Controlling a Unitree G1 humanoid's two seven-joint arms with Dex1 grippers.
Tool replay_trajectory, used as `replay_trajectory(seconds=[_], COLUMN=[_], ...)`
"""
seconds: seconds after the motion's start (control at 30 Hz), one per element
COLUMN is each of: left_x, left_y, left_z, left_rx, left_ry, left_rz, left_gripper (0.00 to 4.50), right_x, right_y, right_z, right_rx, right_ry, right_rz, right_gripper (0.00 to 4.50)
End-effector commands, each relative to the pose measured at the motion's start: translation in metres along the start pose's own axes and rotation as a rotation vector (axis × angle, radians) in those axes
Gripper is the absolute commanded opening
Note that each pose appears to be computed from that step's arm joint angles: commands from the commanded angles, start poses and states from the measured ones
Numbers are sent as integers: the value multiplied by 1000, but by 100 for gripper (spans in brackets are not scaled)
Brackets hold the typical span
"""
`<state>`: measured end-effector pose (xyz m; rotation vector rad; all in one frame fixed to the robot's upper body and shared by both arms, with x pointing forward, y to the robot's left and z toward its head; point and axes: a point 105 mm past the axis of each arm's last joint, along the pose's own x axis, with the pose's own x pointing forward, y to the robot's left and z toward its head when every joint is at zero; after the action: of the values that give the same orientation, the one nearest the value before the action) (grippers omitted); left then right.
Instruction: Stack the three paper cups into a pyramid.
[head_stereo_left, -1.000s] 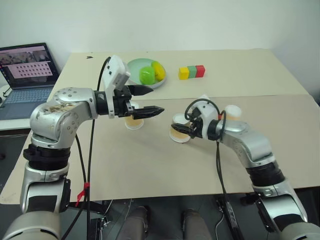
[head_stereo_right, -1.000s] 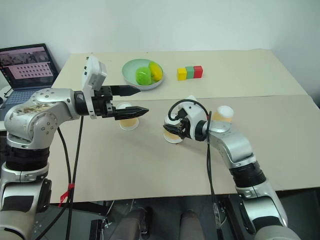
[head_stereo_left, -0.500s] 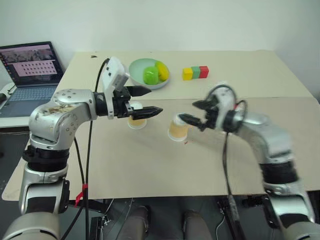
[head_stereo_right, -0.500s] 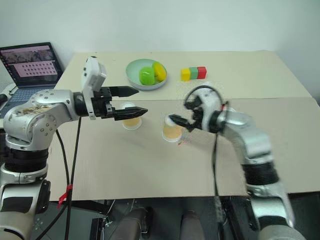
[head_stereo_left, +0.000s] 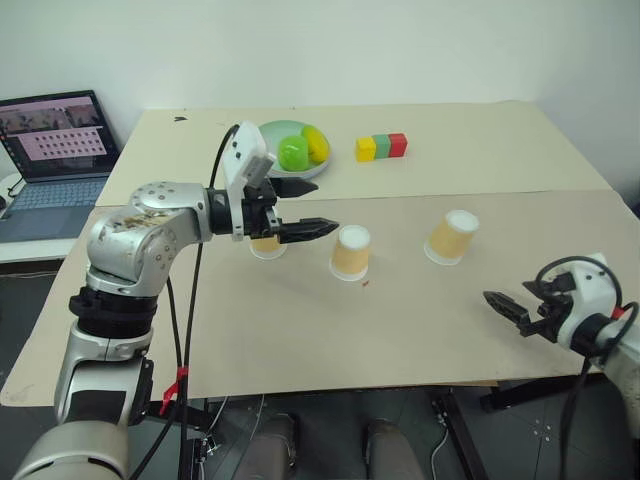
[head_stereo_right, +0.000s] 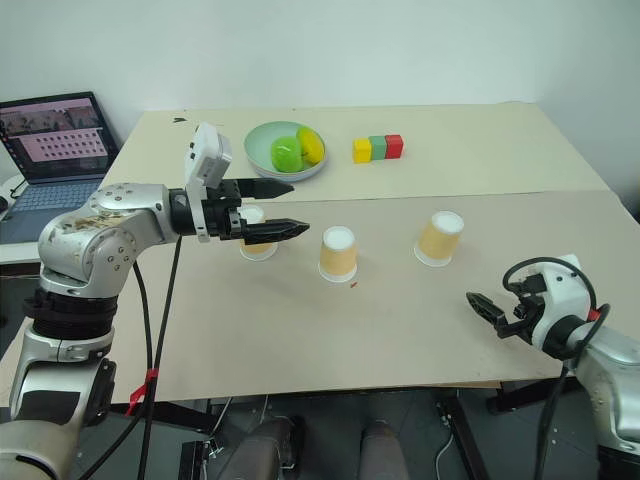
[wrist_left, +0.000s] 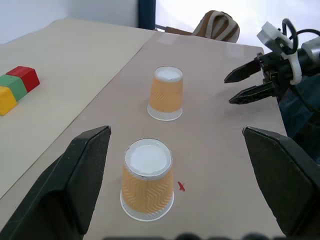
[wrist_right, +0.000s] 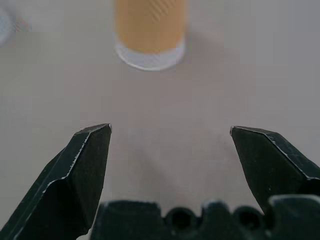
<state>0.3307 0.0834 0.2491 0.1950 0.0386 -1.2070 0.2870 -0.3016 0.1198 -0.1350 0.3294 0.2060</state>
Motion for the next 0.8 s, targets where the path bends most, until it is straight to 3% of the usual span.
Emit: replay_trajectory(seconds=[0.03,0.2,0.8], left_x=[1,1,-1], left_y=[-1,-3,-1], left_z=[15,11,11], left_rx=[65,95,94], left_ry=[-32,-4,-12], left_rz=[-6,-1,36], left_gripper=[450,450,450], right_x=[19,42,80], right_y=[-10,-13,23], right_z=[31,54,88], right_rx=[-65,-78,-138], right_ry=[-148,-254,-308], right_rz=[-82,-122,35], right_gripper=[443,443,443])
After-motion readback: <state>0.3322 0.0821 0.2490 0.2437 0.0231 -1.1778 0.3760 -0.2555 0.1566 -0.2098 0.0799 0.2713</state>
